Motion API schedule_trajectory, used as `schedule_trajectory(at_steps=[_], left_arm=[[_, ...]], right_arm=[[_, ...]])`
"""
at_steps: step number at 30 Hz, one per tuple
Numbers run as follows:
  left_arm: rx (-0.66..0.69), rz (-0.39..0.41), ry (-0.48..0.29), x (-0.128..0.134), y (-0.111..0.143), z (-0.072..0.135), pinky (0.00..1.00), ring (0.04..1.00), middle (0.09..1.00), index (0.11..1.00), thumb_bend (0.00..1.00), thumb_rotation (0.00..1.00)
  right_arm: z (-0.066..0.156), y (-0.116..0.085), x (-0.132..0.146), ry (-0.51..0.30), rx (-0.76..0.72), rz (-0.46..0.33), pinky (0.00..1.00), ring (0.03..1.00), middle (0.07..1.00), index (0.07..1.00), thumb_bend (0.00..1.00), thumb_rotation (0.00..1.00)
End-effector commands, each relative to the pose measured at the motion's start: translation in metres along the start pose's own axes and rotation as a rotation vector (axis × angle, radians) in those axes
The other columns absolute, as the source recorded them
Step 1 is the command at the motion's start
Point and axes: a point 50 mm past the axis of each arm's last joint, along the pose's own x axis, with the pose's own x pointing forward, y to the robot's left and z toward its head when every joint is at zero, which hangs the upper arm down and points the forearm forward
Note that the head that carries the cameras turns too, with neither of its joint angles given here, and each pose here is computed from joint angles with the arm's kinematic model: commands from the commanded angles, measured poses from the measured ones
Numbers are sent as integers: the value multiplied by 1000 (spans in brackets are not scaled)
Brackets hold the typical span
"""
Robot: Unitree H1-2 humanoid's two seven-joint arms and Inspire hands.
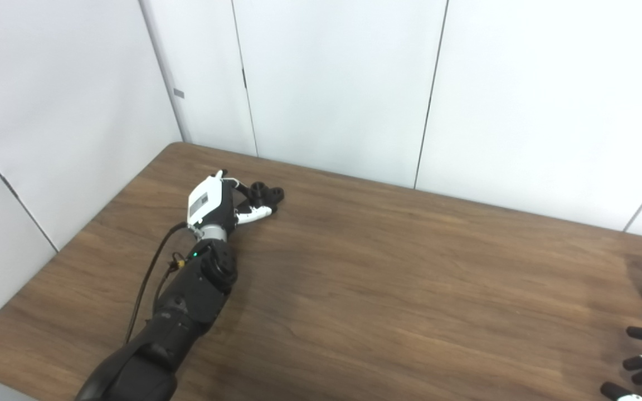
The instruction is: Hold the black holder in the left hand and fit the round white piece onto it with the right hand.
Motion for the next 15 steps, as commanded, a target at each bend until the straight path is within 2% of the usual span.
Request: schedule_trajectory(at_steps=[1,15], left_arm=[[60,-119,107,-17,-26,-31,1000,1000,963,495,519,75],[60,-119,107,-17,-26,-31,1000,1000,963,494,519,75]], right_arm=[[16,-11,6,-73,-24,-11,444,539,730,837,660,63],[16,-11,6,-73,-24,-11,444,539,730,837,660,63]])
